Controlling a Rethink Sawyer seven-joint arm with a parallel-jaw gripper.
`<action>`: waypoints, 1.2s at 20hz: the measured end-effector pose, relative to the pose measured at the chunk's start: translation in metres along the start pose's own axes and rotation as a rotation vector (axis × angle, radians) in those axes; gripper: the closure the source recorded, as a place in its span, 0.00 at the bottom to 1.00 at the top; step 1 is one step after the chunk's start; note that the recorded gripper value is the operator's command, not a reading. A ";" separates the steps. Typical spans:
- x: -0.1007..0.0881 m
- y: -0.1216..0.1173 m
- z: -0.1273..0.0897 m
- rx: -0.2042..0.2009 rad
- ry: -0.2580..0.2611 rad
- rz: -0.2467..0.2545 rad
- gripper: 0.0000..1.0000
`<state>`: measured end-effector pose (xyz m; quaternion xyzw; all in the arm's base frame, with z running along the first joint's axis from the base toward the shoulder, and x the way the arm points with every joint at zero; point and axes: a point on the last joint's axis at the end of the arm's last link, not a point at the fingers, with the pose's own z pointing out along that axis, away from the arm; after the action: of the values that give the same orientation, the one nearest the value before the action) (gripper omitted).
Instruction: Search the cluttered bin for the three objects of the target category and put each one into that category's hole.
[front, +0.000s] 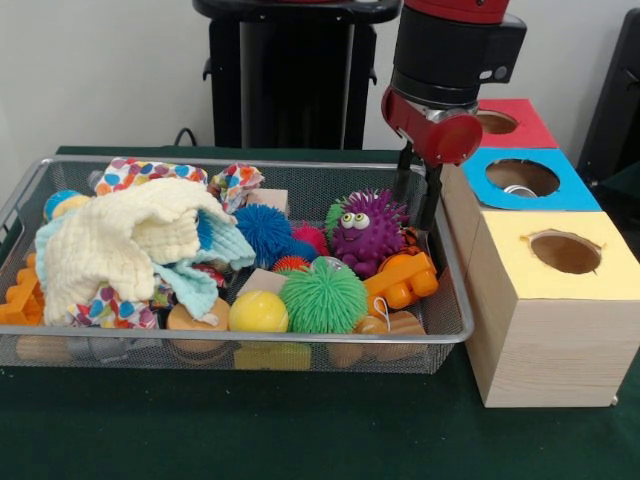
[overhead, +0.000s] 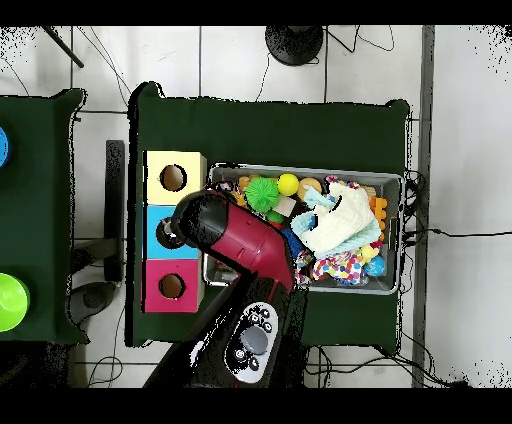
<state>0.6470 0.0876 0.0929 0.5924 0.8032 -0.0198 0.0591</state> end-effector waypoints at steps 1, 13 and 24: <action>0.001 0.000 0.000 0.000 0.000 -0.001 0.00; 0.003 0.000 0.001 0.002 0.000 -0.004 0.00; 0.004 0.000 0.001 0.002 0.001 -0.006 0.00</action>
<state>0.6458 0.0912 0.0912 0.5900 0.8050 -0.0207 0.0581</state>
